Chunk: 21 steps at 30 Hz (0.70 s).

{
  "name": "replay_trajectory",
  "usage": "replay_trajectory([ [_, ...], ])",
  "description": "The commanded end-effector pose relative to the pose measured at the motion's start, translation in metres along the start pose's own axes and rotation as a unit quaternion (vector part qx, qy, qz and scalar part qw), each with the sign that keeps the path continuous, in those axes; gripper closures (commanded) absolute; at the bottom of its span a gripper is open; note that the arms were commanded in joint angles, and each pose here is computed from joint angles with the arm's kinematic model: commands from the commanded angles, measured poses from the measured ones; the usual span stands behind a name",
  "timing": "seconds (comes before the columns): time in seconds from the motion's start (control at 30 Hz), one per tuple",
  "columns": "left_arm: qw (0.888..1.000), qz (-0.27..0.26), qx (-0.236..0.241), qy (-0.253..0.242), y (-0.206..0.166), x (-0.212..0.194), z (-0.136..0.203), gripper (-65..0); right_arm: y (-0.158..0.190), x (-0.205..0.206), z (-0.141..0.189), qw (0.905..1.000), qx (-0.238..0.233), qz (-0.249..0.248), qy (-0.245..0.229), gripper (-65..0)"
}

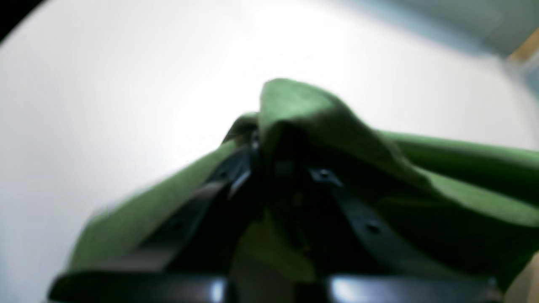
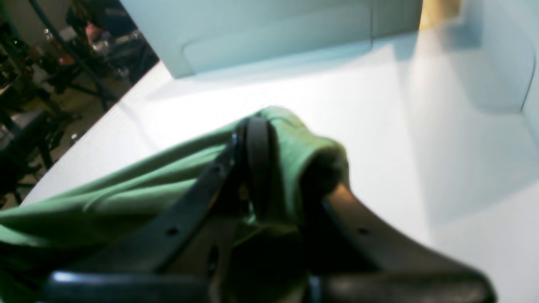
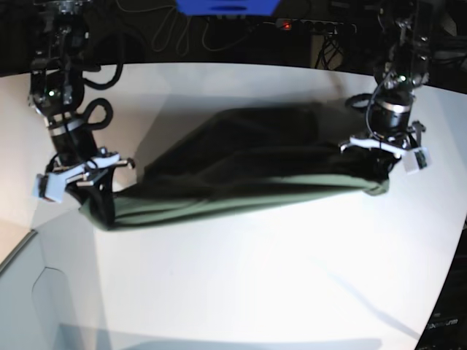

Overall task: Layout the t-shirt on the table in an organized manner, then fold the t-shirt properly
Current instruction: 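Lift and stretch the shirt between both grippers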

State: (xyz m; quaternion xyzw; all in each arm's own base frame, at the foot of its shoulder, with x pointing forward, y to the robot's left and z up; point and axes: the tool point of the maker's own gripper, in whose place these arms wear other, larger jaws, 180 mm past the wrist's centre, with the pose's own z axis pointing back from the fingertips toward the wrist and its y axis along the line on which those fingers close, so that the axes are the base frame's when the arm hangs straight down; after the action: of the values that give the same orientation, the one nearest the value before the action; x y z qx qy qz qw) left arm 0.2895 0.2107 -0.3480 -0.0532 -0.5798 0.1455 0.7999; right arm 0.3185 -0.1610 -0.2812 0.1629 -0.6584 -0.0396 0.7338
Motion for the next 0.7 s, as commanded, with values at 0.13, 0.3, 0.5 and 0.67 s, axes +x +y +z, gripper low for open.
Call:
replay_trajectory([
  [0.13,0.999,0.024,0.027,0.015,0.005,-0.025,0.015,-24.4,-0.009,0.002,0.003,0.9999,-0.009,-0.002,-0.013,0.0],
  [0.3,0.998,0.041,0.038,0.039,0.004,-0.047,0.038,-35.9,-0.011,0.002,0.004,0.9999,-0.012,0.0,-0.012,0.0],
  [0.5,0.998,0.039,0.054,-0.021,0.019,0.002,0.049,-36.1,-0.012,0.003,0.004,0.9999,-0.012,0.001,-0.012,0.0],
  [0.67,0.994,0.05,0.061,-0.082,0.028,0.05,0.051,-36.2,-0.012,0.003,0.004,0.9998,-0.012,0.001,-0.012,0.0],
])
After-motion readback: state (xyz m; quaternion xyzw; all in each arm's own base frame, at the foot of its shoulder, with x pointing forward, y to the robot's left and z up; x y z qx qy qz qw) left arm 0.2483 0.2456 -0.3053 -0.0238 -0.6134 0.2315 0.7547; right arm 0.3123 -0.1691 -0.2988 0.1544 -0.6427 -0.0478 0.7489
